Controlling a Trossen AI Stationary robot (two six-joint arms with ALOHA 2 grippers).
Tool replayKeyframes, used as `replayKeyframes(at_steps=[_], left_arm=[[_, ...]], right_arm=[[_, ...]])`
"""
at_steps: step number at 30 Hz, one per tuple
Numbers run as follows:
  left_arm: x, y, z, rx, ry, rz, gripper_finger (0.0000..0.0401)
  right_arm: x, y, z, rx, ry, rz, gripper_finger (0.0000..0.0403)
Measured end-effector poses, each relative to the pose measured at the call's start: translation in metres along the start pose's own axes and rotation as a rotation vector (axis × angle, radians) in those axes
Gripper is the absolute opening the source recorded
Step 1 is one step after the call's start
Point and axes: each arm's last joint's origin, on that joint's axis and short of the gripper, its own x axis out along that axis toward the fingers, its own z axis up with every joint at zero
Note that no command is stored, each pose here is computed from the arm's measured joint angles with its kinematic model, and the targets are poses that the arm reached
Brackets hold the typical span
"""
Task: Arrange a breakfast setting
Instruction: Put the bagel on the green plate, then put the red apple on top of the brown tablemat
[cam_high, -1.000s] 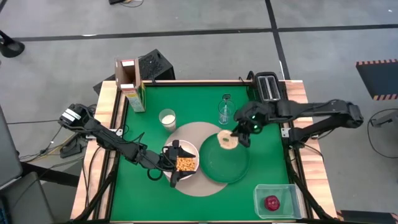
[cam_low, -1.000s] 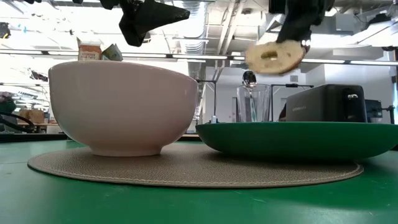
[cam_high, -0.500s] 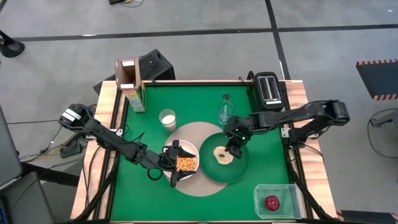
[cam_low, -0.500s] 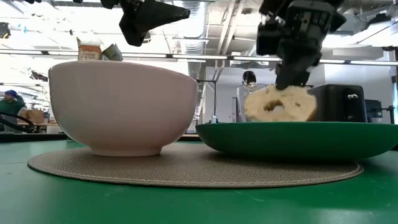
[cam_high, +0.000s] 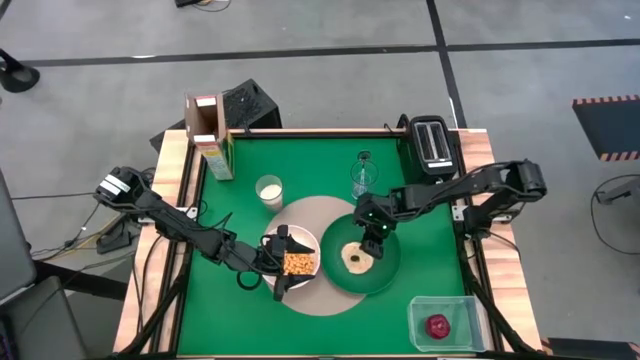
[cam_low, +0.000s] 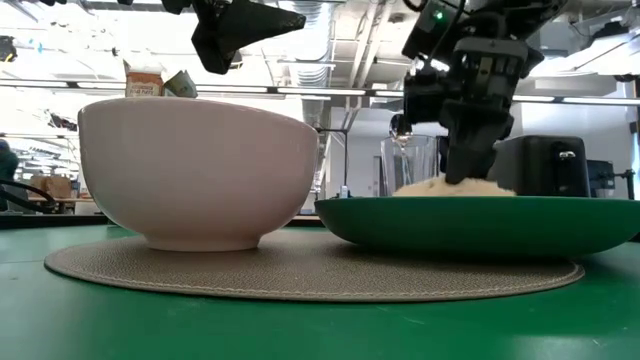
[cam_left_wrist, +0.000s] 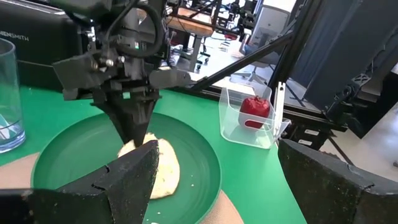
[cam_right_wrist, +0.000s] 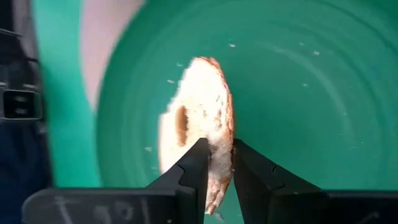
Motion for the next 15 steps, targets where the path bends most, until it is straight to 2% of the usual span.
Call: replayKeyframes(at_steps=[10,15], left_arm=[[0.0,0.0001,-0.0002,0.0,0.001,0.0,0.0316],[0.0,0.0001,-0.0001,0.003,0.001,0.0,0.0316]], right_arm=[[0.0086,-0.0058,-0.0027,0.006,0.031,-0.053,0.0193],[0.0002,-0.0021,-0.0019,-0.019,0.006,-0.041,0.0218]])
